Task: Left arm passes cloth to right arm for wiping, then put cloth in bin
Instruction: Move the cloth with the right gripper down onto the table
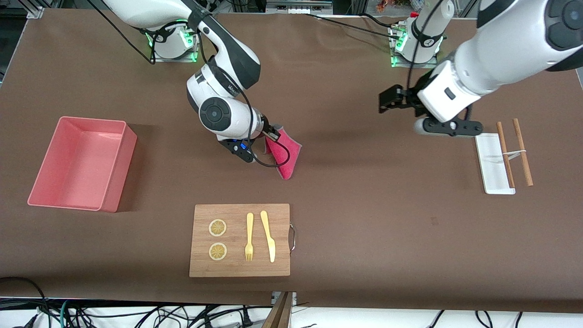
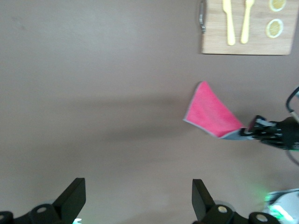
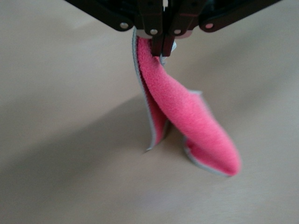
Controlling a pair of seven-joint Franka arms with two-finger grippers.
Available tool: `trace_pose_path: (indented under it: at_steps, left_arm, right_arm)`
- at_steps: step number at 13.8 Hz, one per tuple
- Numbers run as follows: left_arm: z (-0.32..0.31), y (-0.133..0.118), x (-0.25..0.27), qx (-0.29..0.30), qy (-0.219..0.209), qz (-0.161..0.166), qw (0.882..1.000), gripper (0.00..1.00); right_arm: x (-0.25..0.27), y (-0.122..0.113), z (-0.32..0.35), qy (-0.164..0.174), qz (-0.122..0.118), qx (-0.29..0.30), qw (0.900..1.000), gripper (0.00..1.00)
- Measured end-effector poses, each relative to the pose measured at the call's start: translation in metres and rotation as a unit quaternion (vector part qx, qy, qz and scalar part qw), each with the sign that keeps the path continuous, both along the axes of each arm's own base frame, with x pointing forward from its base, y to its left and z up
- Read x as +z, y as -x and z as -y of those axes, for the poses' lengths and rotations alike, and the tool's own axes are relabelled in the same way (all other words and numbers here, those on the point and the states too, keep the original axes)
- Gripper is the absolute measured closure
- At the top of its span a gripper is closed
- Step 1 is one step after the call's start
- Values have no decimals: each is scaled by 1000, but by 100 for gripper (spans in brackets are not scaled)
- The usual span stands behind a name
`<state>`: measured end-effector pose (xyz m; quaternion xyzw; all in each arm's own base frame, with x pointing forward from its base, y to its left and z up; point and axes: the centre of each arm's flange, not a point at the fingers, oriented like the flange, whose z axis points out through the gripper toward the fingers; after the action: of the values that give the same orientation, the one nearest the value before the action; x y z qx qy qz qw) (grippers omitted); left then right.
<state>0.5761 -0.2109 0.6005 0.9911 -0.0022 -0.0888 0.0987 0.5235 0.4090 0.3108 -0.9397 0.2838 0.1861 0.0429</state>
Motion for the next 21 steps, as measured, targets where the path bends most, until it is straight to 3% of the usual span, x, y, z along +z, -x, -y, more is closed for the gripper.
trace_pose_path:
  at_steps: [3, 6, 9, 12, 15, 17, 19, 21]
  left_arm:
    - [-37, -7, -2, -53, -25, 10, 998, 0]
    - [-88, -17, -6, -118, -49, 18, 992, 0]
    - [-125, -24, -7, -155, -69, 26, 985, 0]
    - [-157, -26, -3, -160, -74, 29, 984, 0]
    - [-177, -17, 4, -156, -89, 38, 983, 0]
    - [-176, -8, 6, -150, -97, 71, 981, 0]
    - [-168, 7, 0, -152, -103, 95, 978, 0]
    - [-159, 27, -4, -156, -102, 94, 978, 0]
  right_arm:
    - [-36, -7, 41, 34, -1, 39, 999, 98]
    - [-60, -35, 115, 56, -11, 78, 995, 98]
    - [-70, -70, 209, 56, -11, 119, 991, 98]
    - [-72, -89, 287, 51, -8, 163, 985, 98]
    - [-63, -97, 330, 60, -2, 208, 976, 98]
    - [-54, -99, 344, 68, 3, 241, 968, 98]
    - [-46, -101, 348, 69, 10, 248, 966, 98]
    - [-37, -100, 330, 68, 18, 243, 968, 98]
